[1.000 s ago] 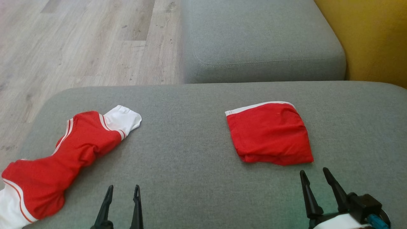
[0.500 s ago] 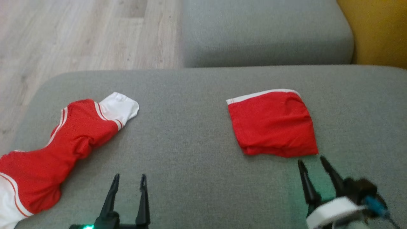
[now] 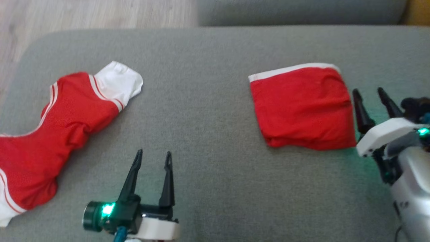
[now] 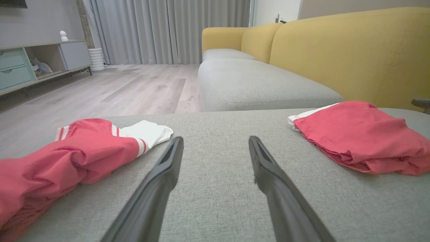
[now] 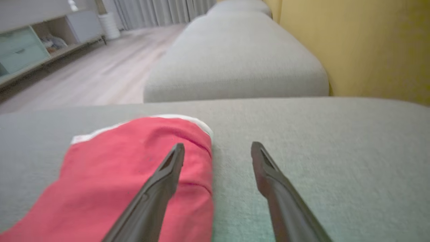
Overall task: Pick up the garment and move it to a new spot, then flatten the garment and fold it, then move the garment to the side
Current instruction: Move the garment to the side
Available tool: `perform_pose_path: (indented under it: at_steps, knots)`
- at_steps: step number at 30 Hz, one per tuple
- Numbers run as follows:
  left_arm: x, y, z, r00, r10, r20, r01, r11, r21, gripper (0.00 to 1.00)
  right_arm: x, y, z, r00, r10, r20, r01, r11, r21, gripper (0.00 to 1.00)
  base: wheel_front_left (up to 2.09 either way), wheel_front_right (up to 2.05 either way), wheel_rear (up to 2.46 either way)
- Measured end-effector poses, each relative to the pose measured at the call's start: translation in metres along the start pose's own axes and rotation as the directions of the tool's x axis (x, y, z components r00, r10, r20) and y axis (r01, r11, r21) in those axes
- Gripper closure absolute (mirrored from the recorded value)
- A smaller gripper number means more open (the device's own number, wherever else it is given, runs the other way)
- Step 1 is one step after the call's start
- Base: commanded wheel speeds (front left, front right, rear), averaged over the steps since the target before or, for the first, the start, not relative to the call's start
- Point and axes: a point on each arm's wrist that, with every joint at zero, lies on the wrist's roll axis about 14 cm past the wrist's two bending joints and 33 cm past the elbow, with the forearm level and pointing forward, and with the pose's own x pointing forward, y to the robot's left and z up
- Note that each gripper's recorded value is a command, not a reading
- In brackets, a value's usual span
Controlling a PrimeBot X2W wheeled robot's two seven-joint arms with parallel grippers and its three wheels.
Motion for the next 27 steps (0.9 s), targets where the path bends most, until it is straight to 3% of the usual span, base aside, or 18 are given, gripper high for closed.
perform_pose_path:
  at_steps: [4, 8, 10, 11, 14, 19, 23, 27]
  knots:
    - [0.010, -0.001, -0.004, 1.000, 0.004, -0.014, -0.004, 1.000, -0.006, 0.00, 0.011, -0.009, -0.039, 0.986, -0.010, -0.168, 0.016, 0.999, 0.032, 0.00, 0.00, 0.00, 0.00]
    - [0.016, 0.005, -0.009, 0.999, 0.029, -0.029, -0.029, 1.000, -0.007, 0.00, 0.015, 0.009, -0.073, 0.958, 0.040, -0.285, -0.011, 0.995, 0.104, 0.00, 0.00, 0.00, 0.00]
    - [0.017, 0.007, -0.013, 0.998, 0.037, -0.042, -0.037, 0.999, -0.005, 0.00, 0.022, 0.016, -0.071, 0.958, 0.064, -0.278, -0.028, 0.991, 0.131, 0.79, 0.00, 0.00, 0.00]
    - [0.017, 0.007, -0.015, 0.998, 0.040, -0.046, -0.040, 0.999, -0.004, 0.00, 0.024, 0.019, -0.069, 0.960, 0.074, -0.271, -0.035, 0.989, 0.147, 1.00, 0.00, 0.00, 0.00]
    - [0.022, 0.002, -0.017, 0.998, 0.023, -0.050, -0.023, 1.000, -0.007, 0.00, 0.023, 0.023, -0.067, 0.962, 0.095, -0.256, -0.053, 0.984, 0.168, 1.00, 0.00, 0.00, 0.00]
    - [0.035, -0.012, -0.018, 0.999, -0.024, -0.047, 0.023, 1.000, -0.012, 0.00, 0.012, -0.008, -0.066, 0.968, 0.048, -0.246, -0.022, 0.994, 0.107, 1.00, 0.00, 0.00, 0.00]
    - [0.050, -0.024, -0.024, 0.996, -0.069, -0.054, 0.068, 0.998, -0.019, 0.00, 0.006, -0.066, -0.059, 0.966, -0.050, -0.254, 0.054, 0.999, 0.006, 1.00, 0.00, 0.00, 0.00]
    - [0.072, -0.041, -0.031, 0.990, -0.129, -0.057, 0.128, 0.992, -0.024, 0.00, -0.002, -0.135, -0.049, 0.946, -0.175, -0.272, 0.146, 0.982, -0.121, 1.00, 0.00, 0.00, 0.00]
